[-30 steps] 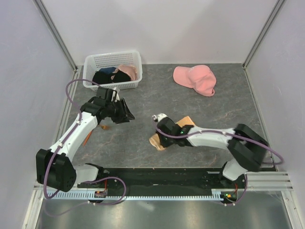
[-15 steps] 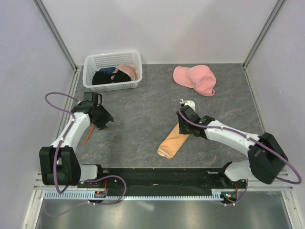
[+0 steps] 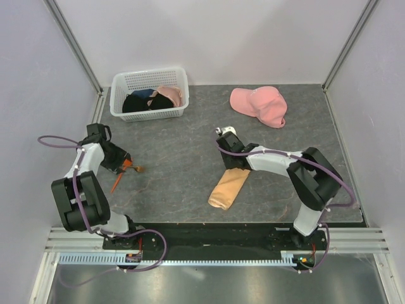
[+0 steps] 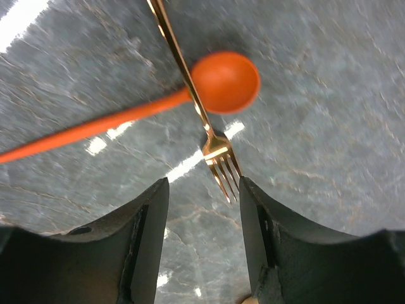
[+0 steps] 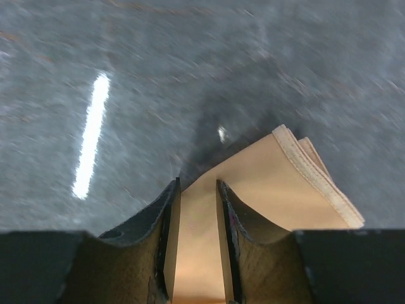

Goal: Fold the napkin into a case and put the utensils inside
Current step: Move the smaller rectangle folded napkin to the center of the board, then pick up the fork from the corner of the board.

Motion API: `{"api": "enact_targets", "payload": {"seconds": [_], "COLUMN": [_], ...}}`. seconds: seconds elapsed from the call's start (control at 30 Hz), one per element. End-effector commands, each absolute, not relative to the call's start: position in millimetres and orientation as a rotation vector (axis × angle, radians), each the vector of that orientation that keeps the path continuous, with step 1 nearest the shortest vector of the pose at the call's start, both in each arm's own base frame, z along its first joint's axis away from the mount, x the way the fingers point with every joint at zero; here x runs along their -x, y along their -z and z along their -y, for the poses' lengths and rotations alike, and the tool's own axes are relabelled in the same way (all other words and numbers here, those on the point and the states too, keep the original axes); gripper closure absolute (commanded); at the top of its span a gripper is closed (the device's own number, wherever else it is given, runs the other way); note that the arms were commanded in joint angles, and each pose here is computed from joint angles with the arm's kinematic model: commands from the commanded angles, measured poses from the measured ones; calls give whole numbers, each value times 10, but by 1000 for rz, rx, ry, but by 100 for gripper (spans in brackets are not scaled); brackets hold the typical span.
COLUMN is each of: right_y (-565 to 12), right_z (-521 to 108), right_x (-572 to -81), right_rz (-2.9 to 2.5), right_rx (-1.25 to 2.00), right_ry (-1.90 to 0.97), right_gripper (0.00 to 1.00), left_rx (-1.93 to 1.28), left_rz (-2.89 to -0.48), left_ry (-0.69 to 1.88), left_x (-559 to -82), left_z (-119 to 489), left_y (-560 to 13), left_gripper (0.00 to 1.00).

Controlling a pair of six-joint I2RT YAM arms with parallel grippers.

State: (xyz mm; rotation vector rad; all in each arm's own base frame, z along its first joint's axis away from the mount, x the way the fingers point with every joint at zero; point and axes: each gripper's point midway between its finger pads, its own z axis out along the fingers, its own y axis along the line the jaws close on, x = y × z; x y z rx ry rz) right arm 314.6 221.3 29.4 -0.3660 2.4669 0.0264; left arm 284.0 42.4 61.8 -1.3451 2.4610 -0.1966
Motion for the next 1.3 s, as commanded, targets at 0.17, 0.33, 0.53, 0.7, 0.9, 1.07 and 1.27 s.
{"api": "enact_targets", "payload": {"seconds": [0.17, 0.33, 0.53, 0.7, 0.9, 1.07, 1.27], "right_y": [-637, -1149, -1392, -1387, -1372, -1418, -1451], "right_z": [-3233, -3251, -3125, -3017, -2990, -2881, -2775], "right_x": [-3553, -3521, -3324, -3259, -3223, -3227, -3186], "right_rz": [-2313, -2253, -2203, -2188, -2194, -2183, -2187], "right_rx": [578, 494, 478, 485, 490, 461, 442], "right_ry": [-426, -491, -549, -526, -526, -478, -449], "right_gripper": [64, 57, 49, 36, 35, 34, 34], "left_rx": [1522, 1682, 1754, 1809, 1823, 1901, 1920], "left_rz": [-2337, -2245, -2182, -2181, -2220, -2223, -2267], "left_ry": [33, 7, -8, -93, -240, -372, -458], "left_x": [-2960, -3012, -3212, -3251, -3301, -3192, -3079], "left_z": [-1009, -1323, -1447, -1434, -1294, -1226, -1224], "left_y": [-521, -438, -442, -379, -283, -180, -5], "left_gripper": [45, 49, 52, 54, 56, 55, 66]}}
